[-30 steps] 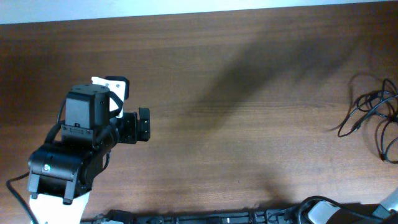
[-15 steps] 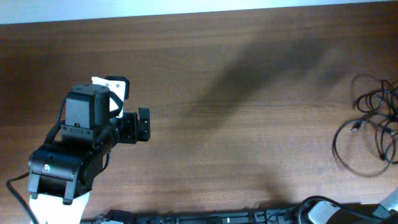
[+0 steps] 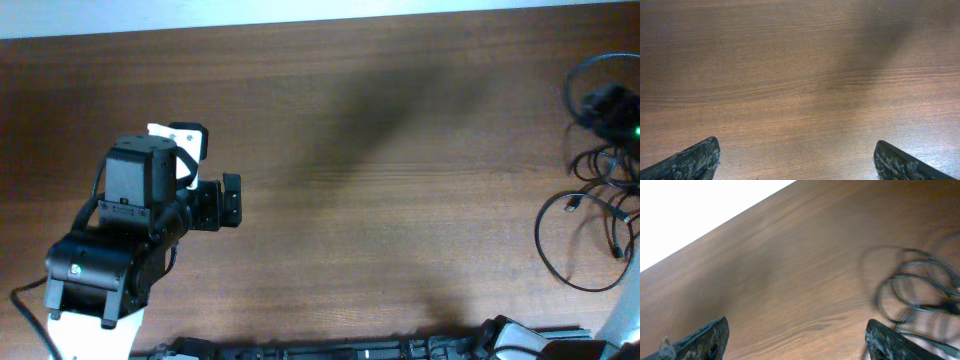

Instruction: Untangle cables

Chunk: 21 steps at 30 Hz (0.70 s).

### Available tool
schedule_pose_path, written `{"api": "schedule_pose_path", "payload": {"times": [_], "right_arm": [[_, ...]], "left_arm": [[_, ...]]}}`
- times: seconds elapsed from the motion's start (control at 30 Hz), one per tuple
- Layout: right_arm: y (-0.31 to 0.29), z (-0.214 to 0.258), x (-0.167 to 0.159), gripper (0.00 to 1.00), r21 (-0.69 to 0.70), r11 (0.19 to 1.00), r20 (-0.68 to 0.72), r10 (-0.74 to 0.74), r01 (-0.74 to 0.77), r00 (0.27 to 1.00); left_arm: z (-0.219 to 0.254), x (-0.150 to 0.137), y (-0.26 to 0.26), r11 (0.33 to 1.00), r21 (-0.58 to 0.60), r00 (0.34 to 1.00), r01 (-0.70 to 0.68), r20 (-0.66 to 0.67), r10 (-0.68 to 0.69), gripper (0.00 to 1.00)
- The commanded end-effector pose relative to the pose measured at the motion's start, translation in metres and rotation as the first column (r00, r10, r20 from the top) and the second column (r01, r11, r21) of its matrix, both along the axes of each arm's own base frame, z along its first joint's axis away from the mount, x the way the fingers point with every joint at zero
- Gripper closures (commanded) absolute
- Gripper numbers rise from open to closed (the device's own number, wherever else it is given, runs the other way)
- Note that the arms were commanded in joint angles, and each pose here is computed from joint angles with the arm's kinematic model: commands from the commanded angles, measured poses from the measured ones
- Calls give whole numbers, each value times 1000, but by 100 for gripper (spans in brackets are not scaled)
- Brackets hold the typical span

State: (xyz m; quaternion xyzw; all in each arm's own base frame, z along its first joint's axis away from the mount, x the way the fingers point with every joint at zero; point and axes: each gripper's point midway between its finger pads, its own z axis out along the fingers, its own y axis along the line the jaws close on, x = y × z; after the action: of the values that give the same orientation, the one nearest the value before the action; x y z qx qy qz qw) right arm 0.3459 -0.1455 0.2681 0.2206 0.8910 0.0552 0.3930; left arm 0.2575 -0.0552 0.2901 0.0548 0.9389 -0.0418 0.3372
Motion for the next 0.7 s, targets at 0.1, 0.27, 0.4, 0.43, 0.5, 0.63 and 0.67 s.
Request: {"api": "schedule_pose_path", "payload": {"times": [0.1,0.27,0.4,0.43,0.5,0.63,0.67], "right_arm": [[86,-8,10,14,-27,959,-63,279,-281,958],[142,-23,1,14,-68,909,-180,393,-410,902],[179,-28,-5,14,-107,858,-227,471,-502,853],[186,-28,-5,14,-107,848,-227,488,-519,843],[198,-28,-7,13,-107,828,-226,518,-550,825],[207,-28,-9,1,-101,814,-223,541,-571,811],[208,-28,-9,1,-96,813,-222,544,-574,809]], "left_arm": [[7,1,-1,1000,-3,1000,13,20,-13,1],[7,1,-1,1000,-3,1000,13,20,-13,1],[7,1,-1,1000,-3,1000,13,20,-13,1],[7,1,-1,1000,-3,1000,13,20,-13,1],[7,1,-1,1000,-3,1000,13,20,-13,1],[7,1,-1,1000,-3,1000,13,20,-13,1],[7,1,-1,1000,-3,1000,13,20,-13,1]]}}
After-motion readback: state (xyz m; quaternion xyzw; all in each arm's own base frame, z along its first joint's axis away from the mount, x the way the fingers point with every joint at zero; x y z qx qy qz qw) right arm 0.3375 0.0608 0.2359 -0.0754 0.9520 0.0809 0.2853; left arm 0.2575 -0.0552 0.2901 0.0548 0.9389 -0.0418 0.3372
